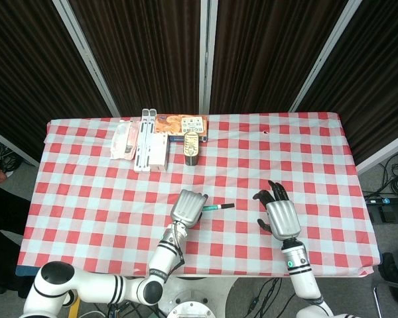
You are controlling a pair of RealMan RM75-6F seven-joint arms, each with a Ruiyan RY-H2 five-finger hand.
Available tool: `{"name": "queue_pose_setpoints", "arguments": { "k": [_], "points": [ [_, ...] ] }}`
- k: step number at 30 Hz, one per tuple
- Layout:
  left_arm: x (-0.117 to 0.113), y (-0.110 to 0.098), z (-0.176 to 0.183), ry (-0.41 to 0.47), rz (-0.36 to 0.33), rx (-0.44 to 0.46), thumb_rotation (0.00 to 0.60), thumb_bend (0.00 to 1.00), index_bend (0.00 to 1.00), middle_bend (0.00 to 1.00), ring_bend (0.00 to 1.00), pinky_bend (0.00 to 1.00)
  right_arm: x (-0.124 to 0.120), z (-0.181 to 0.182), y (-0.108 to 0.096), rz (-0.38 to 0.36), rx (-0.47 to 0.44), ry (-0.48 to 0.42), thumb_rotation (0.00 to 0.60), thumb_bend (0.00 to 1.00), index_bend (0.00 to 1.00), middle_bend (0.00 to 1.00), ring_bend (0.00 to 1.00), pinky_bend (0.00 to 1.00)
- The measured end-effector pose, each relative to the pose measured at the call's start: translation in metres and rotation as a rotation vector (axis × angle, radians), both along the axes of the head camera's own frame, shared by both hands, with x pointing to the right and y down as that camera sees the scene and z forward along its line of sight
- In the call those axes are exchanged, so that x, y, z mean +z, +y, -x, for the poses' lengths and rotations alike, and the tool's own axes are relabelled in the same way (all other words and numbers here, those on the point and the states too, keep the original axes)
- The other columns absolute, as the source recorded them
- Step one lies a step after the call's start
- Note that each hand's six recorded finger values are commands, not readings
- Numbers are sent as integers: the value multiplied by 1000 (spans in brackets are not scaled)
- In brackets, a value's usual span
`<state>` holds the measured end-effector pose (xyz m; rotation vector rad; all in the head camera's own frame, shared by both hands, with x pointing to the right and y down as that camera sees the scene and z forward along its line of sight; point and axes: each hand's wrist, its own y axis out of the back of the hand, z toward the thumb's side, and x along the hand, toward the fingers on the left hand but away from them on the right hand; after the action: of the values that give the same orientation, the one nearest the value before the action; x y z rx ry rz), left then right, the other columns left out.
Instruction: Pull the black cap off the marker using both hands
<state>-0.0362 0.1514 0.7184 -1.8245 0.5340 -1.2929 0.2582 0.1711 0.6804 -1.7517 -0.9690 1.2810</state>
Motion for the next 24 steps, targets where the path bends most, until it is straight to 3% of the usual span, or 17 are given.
{"name": "queue_pose_setpoints", "arguments": {
  "k": [9, 24],
  "points": [
    [-5, 3, -6, 11, -1, 5, 600, 387, 535, 564, 969, 904, 10, 26, -12, -1, -19, -41, 600, 86, 425, 356, 122, 130],
    [-12, 2, -12, 28, -1, -20, 600, 388, 534, 564, 968, 905, 16, 47, -16, -14, -37, -61, 600, 126, 481, 401, 153, 152]
  ]
}}
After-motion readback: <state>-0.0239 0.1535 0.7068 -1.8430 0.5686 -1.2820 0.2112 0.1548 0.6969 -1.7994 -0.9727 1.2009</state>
